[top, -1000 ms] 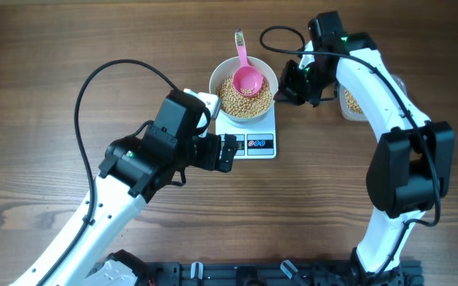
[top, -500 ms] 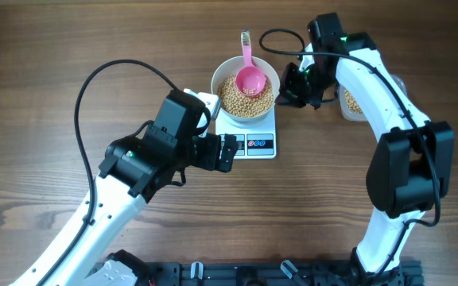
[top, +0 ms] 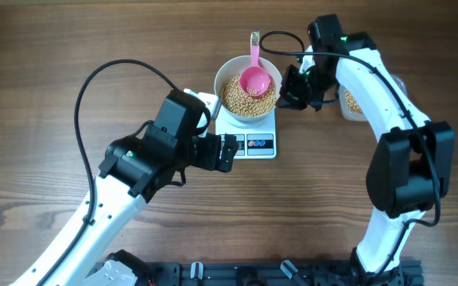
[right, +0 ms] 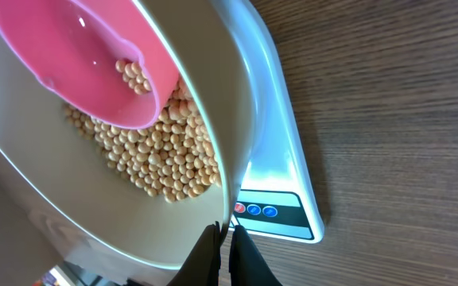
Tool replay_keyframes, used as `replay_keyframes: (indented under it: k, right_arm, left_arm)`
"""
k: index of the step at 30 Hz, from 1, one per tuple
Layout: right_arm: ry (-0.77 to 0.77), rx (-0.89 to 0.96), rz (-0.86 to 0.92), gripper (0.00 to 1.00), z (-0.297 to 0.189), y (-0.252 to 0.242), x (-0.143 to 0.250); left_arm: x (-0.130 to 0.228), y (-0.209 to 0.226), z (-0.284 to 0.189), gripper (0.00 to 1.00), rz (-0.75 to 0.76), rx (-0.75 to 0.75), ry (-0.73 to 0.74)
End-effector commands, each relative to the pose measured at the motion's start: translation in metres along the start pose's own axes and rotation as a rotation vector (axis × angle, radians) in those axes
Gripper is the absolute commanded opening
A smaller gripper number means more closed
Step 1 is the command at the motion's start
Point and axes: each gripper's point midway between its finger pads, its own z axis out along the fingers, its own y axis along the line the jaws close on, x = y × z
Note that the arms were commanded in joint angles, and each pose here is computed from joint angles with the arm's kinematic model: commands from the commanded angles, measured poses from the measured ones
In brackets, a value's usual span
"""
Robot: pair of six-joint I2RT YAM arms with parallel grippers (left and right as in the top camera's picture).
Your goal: Scoop item into bowl and weigh 150g on scale
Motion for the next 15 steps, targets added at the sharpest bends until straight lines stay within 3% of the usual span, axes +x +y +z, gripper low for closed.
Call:
replay_keyframes:
  k: [1, 15]
  right_arm:
    - [-0.014, -0.04, -0.065, 0.04, -0.0122, 0.013, 0.0018]
    - [0.021, -0.073, -0.114, 0.04, -0.0122, 0.0182, 0.0095]
  left_arm:
    - [0.0001, 0.0002, 0.0004, 1.0, 0.024, -0.006, -0.003]
    - [0.0001, 0.0002, 0.0004, 1.0, 0.024, -0.006, -0.003]
